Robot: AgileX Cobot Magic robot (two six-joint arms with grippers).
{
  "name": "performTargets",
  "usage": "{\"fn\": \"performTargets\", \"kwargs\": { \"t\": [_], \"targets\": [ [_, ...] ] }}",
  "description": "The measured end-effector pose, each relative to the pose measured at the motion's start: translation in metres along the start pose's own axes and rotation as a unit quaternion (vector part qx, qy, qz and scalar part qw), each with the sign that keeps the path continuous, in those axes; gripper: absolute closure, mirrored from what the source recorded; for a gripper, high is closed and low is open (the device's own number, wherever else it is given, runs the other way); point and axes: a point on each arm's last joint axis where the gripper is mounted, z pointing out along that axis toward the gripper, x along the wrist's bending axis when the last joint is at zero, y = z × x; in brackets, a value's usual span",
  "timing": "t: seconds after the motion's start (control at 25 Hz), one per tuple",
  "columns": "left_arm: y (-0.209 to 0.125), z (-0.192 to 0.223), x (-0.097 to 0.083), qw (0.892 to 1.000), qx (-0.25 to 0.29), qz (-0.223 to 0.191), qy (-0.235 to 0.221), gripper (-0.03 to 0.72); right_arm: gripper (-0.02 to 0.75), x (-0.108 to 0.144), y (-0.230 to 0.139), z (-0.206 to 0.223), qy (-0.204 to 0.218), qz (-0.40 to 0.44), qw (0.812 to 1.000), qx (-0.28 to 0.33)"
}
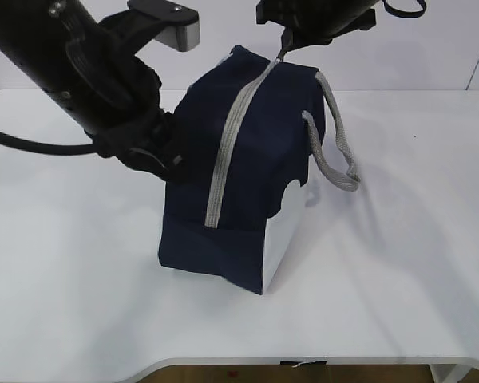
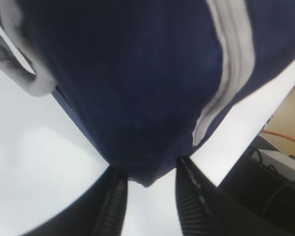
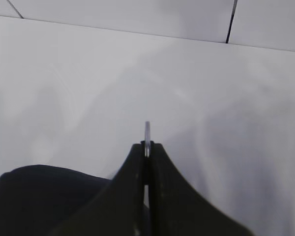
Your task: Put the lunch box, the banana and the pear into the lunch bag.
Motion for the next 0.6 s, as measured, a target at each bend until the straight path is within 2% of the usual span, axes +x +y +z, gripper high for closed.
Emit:
{"fn": "performTargets", "kwargs": {
  "t": [0.08, 0.28, 0.48, 0.6],
  "targets": [
    [0.004, -0.006, 0.001, 1.000, -0.005, -0.008, 0.006, 0.382, 0.731, 0.000, 0.000, 0.000, 0.001, 0.002, 1.000, 0.002],
    [0.019, -0.027, 0.002, 0.999, -0.026, -0.019, 0.021, 0.265, 0.731, 0.001, -0.001, 0.000, 0.008, 0.011, 1.000, 0.005],
    [0.036, -0.044, 0.004, 0.996, -0.079, -0.024, 0.033, 0.236, 0.731, 0.002, -0.001, 0.000, 0.011, 0.016, 1.000, 0.010],
    [0.043, -0.053, 0.012, 0.992, -0.112, -0.037, 0.042, 0.233, 0.731, 0.002, -0.002, -0.001, 0.013, 0.019, 1.000, 0.016]
  ]
}}
